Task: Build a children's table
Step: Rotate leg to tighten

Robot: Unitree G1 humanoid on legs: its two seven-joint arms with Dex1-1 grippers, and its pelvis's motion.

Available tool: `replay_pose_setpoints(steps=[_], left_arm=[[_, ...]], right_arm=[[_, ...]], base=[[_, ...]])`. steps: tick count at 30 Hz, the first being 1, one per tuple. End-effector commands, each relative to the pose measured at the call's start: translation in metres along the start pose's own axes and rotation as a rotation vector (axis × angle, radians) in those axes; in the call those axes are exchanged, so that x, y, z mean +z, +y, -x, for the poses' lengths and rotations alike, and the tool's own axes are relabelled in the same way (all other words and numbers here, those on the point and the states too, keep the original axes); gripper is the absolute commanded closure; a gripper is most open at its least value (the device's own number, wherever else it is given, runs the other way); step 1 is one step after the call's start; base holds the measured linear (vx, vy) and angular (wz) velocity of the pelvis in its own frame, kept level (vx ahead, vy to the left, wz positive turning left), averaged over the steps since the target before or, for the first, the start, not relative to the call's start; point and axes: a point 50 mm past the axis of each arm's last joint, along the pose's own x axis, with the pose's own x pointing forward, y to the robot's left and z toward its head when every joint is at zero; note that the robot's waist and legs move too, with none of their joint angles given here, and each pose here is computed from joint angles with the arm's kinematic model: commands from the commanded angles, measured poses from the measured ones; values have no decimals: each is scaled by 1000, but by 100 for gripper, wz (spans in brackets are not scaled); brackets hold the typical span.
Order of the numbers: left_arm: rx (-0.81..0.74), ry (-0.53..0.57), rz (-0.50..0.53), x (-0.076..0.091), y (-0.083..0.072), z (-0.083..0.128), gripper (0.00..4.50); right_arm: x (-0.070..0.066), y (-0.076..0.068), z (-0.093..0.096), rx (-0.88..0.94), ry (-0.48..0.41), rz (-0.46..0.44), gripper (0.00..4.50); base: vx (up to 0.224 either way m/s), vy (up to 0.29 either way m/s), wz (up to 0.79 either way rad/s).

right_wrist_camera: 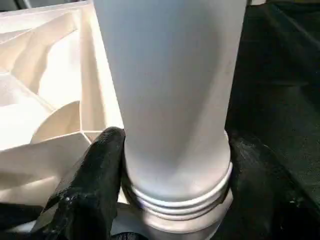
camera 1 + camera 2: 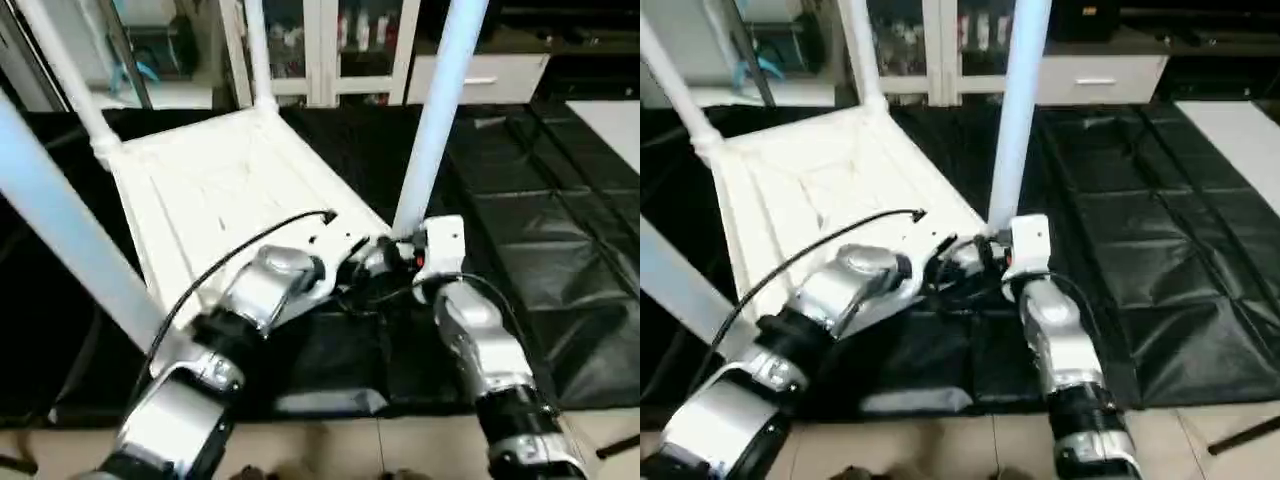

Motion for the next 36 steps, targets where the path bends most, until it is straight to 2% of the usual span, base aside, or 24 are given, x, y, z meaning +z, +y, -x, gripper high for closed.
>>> replay_pose_setpoints(steps=[1,8,9,10,13,14,15,17,18,20,21,24,29,36], left_arm=[[135,-14,27,2,16,6,450],[48,-39,-8,0,15,11,450],[7,-35,-24,-2,13,14,450],[-76,-25,-56,-9,11,24,450],[-155,-6,-94,-18,9,34,450],[-173,7,-101,-21,9,38,450],[-184,8,-106,-23,8,39,450],[-247,32,-113,-30,6,50,450],[-297,42,-124,-34,4,57,450],[-310,43,-123,-35,3,60,450],[-357,42,-132,-37,0,66,450],[-403,54,-146,-38,-4,71,450],[-409,59,-148,-36,-5,69,450],[-428,62,-154,-33,-9,65,450]], right_arm=[[9,15,-4,39,-51,-2,182],[16,21,-5,147,-91,4,182],[18,19,-2,182,-91,6,147],[23,11,5,252,-90,12,126],[28,0,13,303,-91,37,103],[31,-5,18,346,-85,27,79],[32,-6,20,370,-83,31,79],[35,-13,36,538,-45,74,68],[35,-18,47,641,7,128,61],[34,-19,50,665,25,141,61],[30,-24,58,724,79,210,61],[27,-28,65,795,144,250,61],[24,-30,62,818,181,274,61],[19,-22,48,816,173,282,61]], base=[[0,0,0],[0,0,0],[0,0,0],[0,0,0],[0,0,0],[0,0,0],[0,0,0],[0,0,0],[0,0,0],[0,0,0],[0,0,0],[0,0,0],[0,0,0],[0,0,0]])
